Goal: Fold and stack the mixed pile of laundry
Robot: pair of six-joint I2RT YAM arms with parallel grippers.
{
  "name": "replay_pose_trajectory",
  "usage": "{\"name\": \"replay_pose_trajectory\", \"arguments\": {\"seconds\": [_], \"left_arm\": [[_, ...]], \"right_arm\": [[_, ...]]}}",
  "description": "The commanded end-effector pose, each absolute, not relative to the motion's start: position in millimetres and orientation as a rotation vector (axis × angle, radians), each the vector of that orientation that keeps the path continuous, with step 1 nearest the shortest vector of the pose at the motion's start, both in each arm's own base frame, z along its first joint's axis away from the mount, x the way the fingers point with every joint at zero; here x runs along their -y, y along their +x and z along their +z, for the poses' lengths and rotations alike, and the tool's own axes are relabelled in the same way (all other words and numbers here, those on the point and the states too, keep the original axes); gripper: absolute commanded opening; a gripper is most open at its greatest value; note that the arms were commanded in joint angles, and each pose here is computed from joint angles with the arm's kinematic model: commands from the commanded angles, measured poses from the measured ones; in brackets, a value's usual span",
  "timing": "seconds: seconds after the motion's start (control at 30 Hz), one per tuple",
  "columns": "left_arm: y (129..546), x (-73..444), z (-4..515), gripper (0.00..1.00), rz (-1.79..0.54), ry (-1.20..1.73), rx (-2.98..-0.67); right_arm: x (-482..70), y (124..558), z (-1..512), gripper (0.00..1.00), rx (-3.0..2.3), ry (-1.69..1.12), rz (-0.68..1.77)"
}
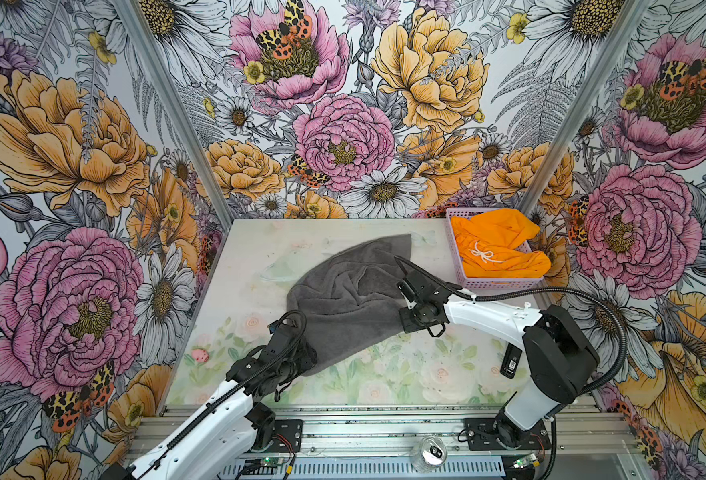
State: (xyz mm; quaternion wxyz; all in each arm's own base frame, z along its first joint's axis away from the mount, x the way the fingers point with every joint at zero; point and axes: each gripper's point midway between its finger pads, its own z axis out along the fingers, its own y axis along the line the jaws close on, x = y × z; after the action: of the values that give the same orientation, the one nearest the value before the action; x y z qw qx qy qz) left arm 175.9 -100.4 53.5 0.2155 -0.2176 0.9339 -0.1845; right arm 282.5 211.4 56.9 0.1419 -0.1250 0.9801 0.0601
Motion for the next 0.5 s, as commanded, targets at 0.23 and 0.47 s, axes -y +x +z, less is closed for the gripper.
{"name": "replay_pose_trajectory", "arguments": {"seconds": [0.23, 0.47], "left_arm": [[145.4, 78.4, 28.3, 0.59, -0.269, -0.69, -2.685], [150.7, 75.3, 28.2, 0.59, -0.178, -0.647, -2.706]], "right_arm": [[-202.8, 281.6, 54.4, 0.0, -2.84, -0.303, 0.132], [-203.3, 282.6, 56.4, 0.0, -2.836, -0.293, 0.141]]}}
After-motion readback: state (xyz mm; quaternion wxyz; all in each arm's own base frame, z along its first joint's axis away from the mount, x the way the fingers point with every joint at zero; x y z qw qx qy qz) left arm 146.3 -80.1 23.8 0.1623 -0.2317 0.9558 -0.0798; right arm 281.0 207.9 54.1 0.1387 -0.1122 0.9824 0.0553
